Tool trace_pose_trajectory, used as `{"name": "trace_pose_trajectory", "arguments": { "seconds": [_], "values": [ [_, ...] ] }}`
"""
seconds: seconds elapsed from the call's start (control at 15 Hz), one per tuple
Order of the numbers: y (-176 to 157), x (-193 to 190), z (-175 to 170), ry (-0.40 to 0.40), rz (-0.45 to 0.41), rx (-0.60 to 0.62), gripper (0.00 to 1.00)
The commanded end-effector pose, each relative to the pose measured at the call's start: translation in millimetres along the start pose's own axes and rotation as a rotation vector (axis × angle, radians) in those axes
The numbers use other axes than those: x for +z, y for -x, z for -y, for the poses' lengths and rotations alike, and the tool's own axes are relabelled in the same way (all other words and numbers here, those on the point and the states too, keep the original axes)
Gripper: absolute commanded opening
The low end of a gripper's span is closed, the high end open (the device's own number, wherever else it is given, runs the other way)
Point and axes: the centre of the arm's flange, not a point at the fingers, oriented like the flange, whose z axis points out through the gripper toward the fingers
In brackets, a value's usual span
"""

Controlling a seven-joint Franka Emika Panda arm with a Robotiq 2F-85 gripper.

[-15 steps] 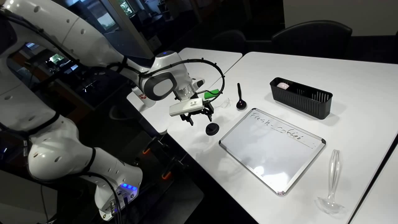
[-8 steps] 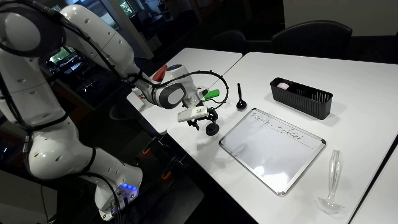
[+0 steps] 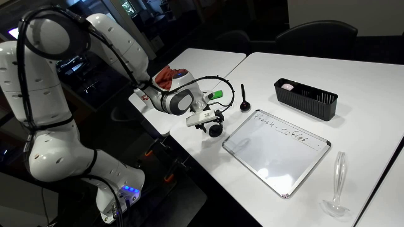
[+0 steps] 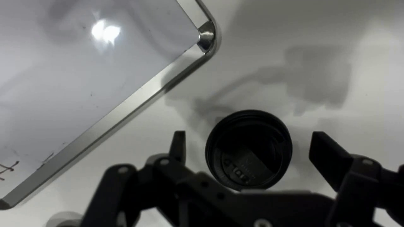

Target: Pick up the black lid from the table and put it on the small cup.

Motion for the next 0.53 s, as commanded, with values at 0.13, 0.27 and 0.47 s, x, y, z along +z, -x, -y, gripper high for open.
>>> {"name": "trace_pose_trajectory", "arguments": {
  "seconds": [0.13, 0.27, 0.47],
  "values": [
    [-10.8, 21.2, 7.0, 0.020, -0.055, -0.044, 1.00],
    [-14.4, 25.6, 11.2, 0.023, -0.075, -0.066, 1.00],
    [-18.6, 30.5, 15.2, 0.049, -0.101, -0.090, 1.00]
  ]
}}
